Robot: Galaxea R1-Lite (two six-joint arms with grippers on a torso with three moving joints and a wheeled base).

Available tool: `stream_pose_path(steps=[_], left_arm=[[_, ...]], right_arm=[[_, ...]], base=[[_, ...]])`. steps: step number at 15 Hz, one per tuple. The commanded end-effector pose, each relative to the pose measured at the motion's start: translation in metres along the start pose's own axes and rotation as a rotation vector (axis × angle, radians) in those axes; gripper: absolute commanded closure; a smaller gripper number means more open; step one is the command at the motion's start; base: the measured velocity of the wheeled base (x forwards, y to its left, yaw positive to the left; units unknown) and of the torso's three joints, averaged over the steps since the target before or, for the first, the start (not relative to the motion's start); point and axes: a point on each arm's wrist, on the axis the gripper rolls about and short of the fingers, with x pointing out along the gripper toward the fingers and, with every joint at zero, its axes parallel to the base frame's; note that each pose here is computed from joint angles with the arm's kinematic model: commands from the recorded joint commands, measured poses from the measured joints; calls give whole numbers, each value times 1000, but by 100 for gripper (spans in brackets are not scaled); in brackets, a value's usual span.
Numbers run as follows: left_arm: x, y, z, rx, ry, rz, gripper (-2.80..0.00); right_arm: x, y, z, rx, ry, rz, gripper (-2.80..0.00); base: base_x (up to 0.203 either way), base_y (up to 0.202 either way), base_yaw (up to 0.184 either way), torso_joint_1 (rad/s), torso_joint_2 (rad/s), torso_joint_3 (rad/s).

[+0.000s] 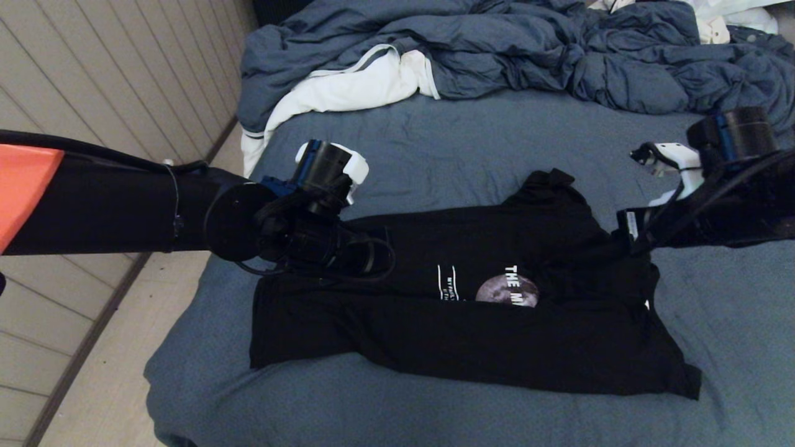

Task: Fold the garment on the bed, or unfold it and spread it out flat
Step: Unford the black T-shirt

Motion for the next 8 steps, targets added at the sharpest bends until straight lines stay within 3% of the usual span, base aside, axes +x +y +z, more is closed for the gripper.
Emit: stream_pose_path(steps=[1,8], left_arm=[[-4,-1,1,-3,-6,-4,0],[-13,-3,2,-2,-17,-14,0]], right_arm=[[-53,3,-25,-27,-46,18,0],[-142,8,-126,-115,-32,81,0]], base=[[0,0,0,0,0,0],[0,0,0,0,0,0]])
